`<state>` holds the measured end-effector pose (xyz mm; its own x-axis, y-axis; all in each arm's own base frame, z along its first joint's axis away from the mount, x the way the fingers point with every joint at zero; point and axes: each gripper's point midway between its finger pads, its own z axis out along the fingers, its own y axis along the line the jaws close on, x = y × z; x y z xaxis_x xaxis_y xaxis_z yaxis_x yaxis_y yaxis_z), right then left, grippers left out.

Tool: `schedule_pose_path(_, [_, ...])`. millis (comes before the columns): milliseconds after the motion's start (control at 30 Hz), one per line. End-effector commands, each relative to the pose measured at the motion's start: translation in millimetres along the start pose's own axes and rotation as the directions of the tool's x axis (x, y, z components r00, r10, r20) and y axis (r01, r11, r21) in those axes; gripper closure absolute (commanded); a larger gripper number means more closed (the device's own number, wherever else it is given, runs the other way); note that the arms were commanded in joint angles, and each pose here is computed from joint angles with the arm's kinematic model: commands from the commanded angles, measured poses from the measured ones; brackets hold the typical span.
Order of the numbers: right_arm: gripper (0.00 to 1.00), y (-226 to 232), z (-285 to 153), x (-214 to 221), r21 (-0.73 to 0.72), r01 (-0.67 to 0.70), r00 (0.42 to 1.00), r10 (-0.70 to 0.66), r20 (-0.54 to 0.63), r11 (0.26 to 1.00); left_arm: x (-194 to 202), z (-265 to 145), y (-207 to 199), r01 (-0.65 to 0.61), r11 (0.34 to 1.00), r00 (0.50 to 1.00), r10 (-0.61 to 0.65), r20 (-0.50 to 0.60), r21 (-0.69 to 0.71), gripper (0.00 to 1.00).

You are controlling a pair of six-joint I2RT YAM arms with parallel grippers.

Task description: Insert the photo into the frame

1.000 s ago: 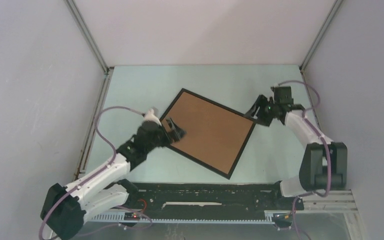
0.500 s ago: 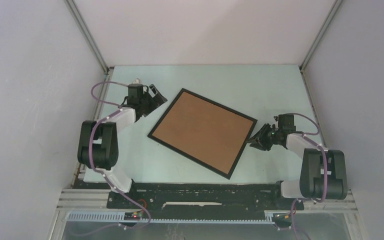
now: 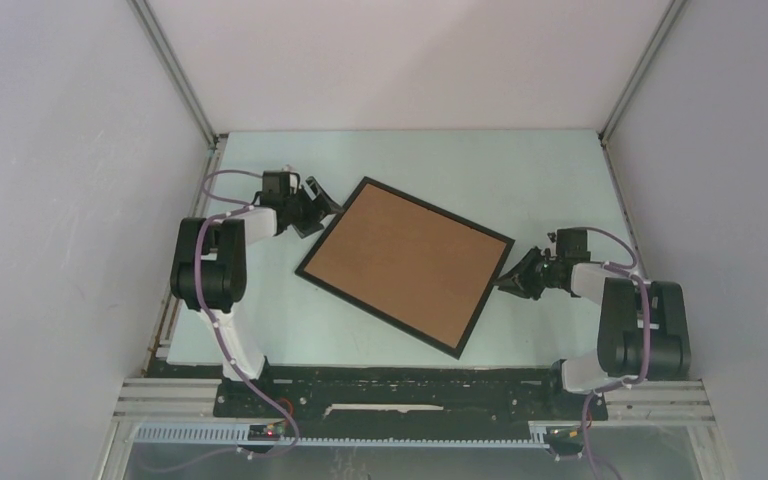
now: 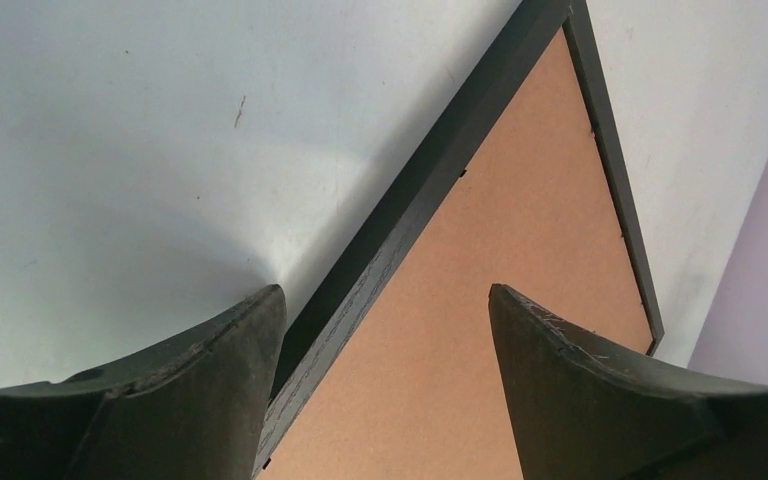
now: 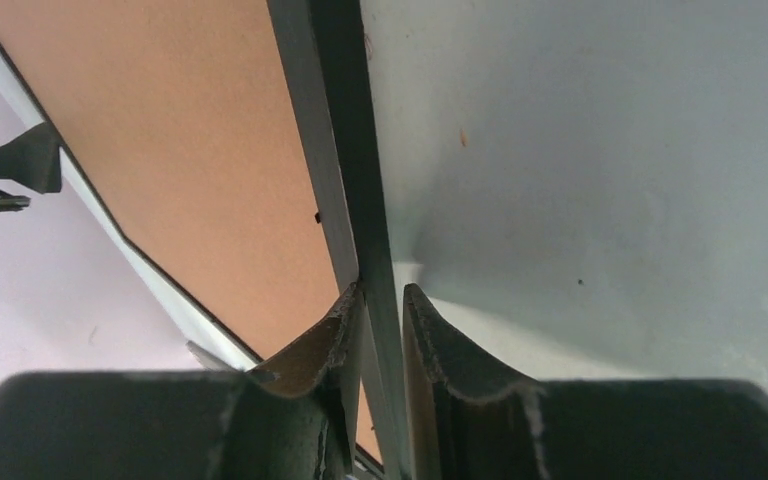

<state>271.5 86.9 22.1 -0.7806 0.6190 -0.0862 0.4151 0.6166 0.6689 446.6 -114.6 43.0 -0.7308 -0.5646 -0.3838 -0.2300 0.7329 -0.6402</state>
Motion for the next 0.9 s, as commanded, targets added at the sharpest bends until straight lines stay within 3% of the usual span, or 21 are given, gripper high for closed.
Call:
schedule_pose_path(0, [0.73, 8, 9, -25, -0.013, 0.015, 0.999, -0.015, 0.042, 1.000, -15, -3, -20, -0.004, 0.998, 1.000, 0.003, 0.008, 0.061, 0.17])
schedule_pose_path(500, [0.73, 14, 16, -41, -0.001, 0.012, 1.000, -0.012, 0.022, 1.000, -16, -5, -23, -0.011, 0.997, 1.000, 0.010, 0.018, 0.080, 0.20])
schedule_pose_path(867, [0.73, 30, 27, -20, 0.024, 0.040, 0.999, -0.039, -0.015, 0.999, 1, 1, -40, -0.007, 0.980, 0.995, 0.026, -0.096, 0.196, 0.21])
